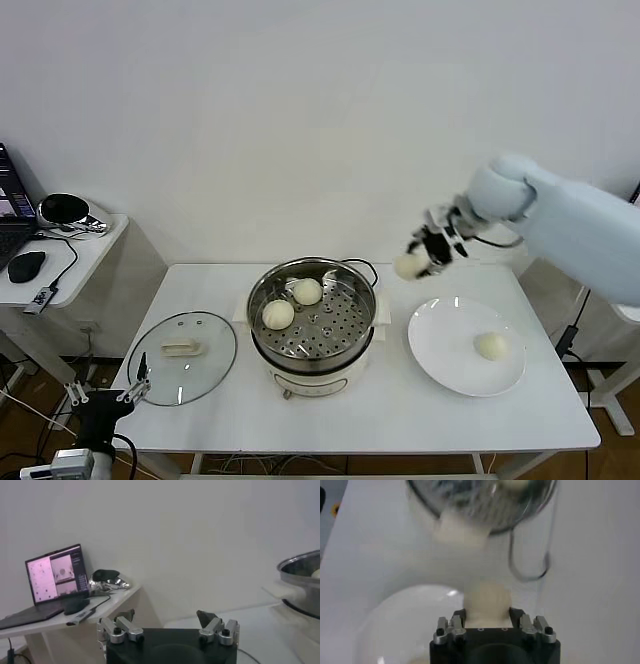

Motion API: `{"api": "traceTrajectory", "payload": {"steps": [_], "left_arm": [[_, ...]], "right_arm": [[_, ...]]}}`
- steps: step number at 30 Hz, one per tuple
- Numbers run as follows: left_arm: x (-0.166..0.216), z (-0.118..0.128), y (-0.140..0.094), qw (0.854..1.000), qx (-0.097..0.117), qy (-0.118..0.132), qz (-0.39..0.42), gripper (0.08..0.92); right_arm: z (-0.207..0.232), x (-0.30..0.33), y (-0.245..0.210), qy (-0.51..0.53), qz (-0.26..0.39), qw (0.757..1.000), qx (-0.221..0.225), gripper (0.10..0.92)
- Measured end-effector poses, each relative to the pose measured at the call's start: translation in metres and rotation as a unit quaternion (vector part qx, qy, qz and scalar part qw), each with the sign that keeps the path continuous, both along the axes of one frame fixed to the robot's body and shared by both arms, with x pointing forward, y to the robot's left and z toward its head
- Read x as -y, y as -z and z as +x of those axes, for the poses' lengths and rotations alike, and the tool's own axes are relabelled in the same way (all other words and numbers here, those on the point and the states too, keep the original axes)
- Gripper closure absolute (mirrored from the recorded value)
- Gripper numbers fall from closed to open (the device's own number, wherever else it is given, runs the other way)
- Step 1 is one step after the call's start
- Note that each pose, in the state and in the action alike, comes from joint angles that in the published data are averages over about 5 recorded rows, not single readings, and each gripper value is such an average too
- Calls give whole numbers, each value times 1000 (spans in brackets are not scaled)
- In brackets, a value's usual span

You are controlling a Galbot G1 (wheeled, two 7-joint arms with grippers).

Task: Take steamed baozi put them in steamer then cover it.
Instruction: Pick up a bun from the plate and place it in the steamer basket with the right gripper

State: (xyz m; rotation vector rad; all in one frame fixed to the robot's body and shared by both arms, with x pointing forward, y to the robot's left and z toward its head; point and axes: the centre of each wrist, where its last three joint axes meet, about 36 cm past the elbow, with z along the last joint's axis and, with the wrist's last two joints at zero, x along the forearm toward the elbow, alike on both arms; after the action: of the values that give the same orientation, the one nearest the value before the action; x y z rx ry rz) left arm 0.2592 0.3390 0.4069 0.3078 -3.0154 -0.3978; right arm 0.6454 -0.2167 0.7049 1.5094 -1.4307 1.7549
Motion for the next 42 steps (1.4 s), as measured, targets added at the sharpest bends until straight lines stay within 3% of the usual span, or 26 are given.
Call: {"api": "traceTrajectory", "payload": {"steps": [8,18,37,42], "left_arm": [[2,0,-4,1000,7,-3,-3,177],[2,-3,-9,1000,14,-12,-8,177],[3,-4,-7,1000,14,-16,-12,177],[3,-3,-7,1000,13,-15,-11,177]], "right_arm": [[-4,-93,10,-131,-5,991,-9,462],[-22,-166,56,-266,-52,962,-33,454],[-40,-191,109,-370,-114,922,-30,449],[-39,-189,110,-373,-112,921,-26,339]]}}
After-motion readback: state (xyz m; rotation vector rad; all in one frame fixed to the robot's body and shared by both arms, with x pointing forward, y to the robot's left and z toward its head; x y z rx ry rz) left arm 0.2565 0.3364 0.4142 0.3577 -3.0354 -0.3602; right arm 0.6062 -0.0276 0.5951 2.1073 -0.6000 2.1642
